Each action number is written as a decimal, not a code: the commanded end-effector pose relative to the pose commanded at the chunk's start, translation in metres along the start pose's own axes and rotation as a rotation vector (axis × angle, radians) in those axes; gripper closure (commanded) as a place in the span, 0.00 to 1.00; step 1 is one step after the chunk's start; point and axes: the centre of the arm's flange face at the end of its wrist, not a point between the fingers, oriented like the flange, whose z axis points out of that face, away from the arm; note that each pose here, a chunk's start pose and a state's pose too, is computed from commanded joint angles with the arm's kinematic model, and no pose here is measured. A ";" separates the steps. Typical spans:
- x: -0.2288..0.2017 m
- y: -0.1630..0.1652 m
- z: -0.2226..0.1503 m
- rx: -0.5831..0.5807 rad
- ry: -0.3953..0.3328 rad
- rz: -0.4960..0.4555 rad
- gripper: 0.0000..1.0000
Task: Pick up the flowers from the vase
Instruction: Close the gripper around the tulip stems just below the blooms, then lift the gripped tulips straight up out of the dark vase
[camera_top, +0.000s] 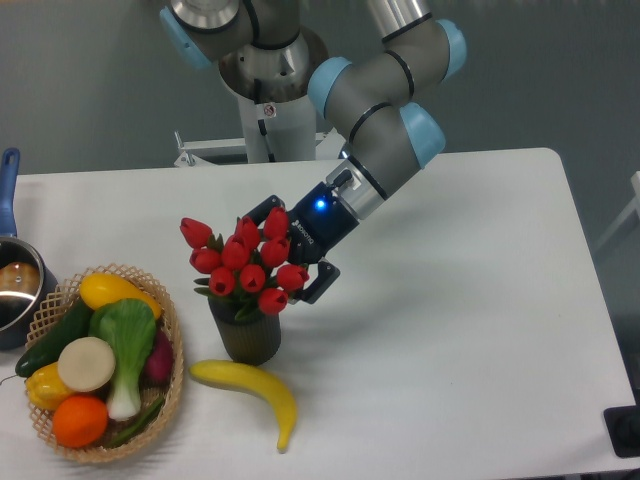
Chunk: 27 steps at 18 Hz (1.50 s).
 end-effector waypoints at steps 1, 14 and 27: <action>-0.001 0.000 0.000 0.000 0.000 0.000 0.00; 0.000 -0.002 0.000 0.055 -0.001 -0.003 0.29; 0.002 0.003 -0.001 0.063 -0.005 -0.018 0.67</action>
